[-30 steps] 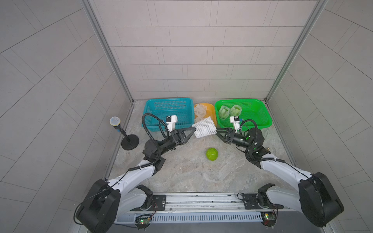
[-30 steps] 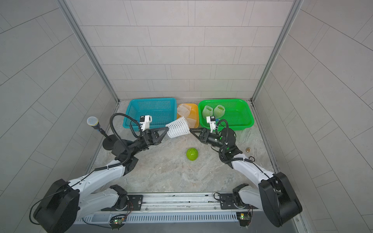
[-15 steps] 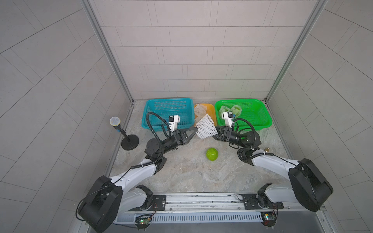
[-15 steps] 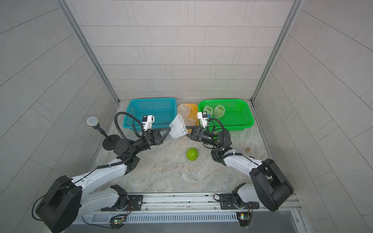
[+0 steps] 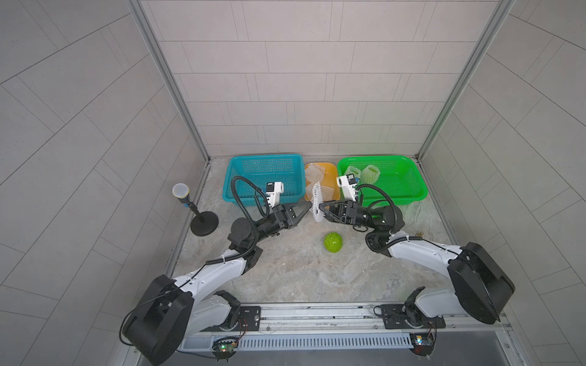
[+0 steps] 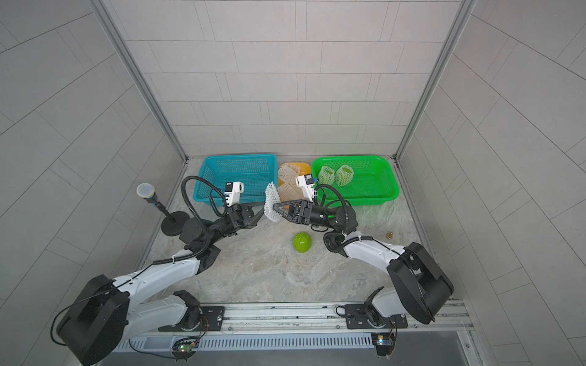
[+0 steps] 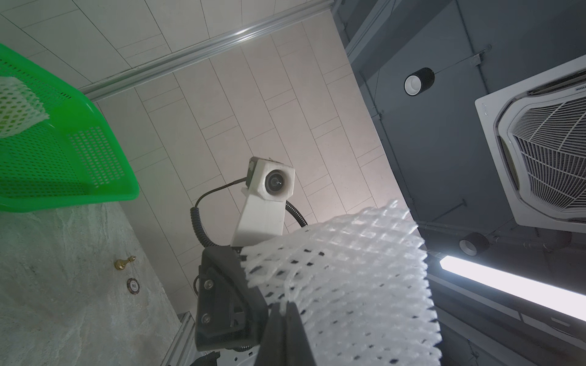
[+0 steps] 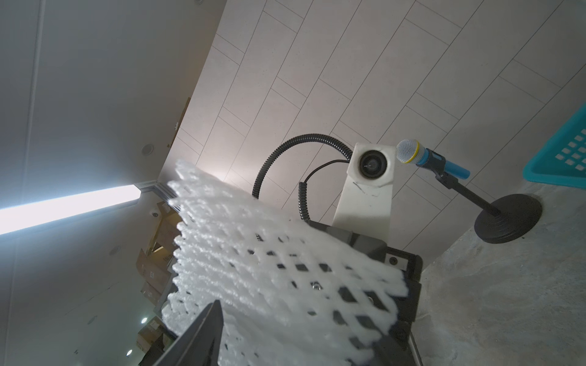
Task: Sleeve custard apples in foam nets
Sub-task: Open the foam net.
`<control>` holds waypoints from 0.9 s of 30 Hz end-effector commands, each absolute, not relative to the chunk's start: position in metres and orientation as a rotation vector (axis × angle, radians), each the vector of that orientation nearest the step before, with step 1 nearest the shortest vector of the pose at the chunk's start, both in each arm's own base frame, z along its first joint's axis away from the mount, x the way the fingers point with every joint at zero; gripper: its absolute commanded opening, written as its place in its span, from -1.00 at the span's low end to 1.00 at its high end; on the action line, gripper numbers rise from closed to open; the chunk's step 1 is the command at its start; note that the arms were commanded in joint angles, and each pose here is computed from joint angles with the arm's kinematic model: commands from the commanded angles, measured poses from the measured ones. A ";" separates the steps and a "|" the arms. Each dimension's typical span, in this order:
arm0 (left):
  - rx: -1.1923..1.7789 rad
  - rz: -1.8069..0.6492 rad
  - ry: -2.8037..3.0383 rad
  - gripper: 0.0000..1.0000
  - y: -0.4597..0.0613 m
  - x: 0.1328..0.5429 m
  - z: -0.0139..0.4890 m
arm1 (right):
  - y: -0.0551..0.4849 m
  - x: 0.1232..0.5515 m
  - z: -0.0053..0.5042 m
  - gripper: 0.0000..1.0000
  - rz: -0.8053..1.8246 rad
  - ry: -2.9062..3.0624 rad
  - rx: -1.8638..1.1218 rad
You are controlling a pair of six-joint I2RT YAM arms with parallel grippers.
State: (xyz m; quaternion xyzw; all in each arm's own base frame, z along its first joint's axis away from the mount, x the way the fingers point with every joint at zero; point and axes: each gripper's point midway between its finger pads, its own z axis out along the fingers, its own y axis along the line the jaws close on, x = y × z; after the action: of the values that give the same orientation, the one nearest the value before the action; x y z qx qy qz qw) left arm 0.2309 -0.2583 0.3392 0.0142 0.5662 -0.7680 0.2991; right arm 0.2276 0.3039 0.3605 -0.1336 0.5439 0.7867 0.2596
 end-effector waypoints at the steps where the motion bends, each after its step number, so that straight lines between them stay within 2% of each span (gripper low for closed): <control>1: 0.114 -2.024 1.406 -1.00 -0.251 0.219 0.355 | 0.295 0.220 0.372 0.24 2.145 1.434 -0.399; 6: 0.097 -2.013 1.420 -1.00 -0.247 0.220 0.348 | 0.283 0.220 0.379 0.13 2.134 1.417 -0.394; 16: 0.116 -2.019 1.440 -1.00 -0.248 0.218 0.344 | 0.268 0.225 0.380 0.10 2.109 1.411 -0.352; 23: 0.109 -2.021 1.457 -1.00 -0.248 0.216 0.337 | 0.257 0.228 0.388 -0.12 2.084 1.379 -0.327; 27: 0.095 -2.018 1.466 -1.00 -0.247 0.217 0.333 | 0.256 0.226 0.379 -0.34 2.083 1.400 -0.313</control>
State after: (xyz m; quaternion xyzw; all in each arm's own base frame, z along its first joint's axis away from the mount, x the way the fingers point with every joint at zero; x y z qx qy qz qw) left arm 0.2260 -0.2528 0.3212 0.0113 0.5781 -0.7600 0.2969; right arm 0.2359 0.2603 0.3701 -0.1075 0.5421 0.7788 0.2966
